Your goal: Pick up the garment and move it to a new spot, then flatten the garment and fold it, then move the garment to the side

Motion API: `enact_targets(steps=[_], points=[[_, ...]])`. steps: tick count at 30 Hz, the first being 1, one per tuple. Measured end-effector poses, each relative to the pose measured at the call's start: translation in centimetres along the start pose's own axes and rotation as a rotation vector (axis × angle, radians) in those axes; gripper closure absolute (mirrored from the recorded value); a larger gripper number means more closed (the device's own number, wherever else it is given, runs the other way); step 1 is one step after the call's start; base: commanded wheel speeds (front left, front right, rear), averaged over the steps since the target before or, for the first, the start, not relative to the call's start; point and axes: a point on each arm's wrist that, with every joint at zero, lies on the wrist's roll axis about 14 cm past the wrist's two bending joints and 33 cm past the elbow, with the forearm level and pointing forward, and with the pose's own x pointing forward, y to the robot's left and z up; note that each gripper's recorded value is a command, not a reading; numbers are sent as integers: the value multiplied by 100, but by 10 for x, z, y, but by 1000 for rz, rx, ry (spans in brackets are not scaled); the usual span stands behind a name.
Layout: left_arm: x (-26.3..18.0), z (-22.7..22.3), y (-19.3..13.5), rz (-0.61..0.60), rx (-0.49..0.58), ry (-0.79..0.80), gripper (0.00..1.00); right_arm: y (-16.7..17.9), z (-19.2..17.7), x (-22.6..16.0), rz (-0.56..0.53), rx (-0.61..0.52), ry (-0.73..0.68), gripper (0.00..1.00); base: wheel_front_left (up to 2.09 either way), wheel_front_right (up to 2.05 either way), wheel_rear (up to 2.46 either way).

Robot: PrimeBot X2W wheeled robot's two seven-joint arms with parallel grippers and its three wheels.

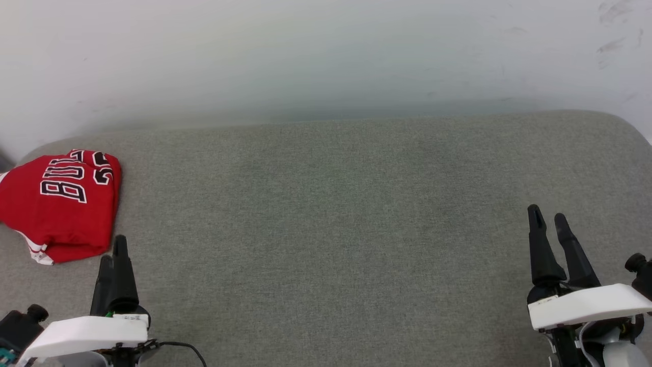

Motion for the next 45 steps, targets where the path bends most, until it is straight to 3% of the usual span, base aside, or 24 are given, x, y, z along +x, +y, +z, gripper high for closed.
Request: enact_targets(steps=[6,11,19,39,45], points=[[-2,-15,-23,-56,212,34,0,12,1,1,43,-148,-7,0,0,0,0],[-4,-21,-38,-79,321,31,0,17,3,2,65,-231,-18,0,0,0,0],[-10,-31,-68,-206,435,28,0,21,5,2,82,-347,-32,0,0,0,0],[-21,-60,-79,-318,700,70,0,23,3,2,111,-576,-44,0,0,0,0],[-23,-70,-82,-352,752,82,0,25,2,1,124,-595,-50,0,0,0,0]])
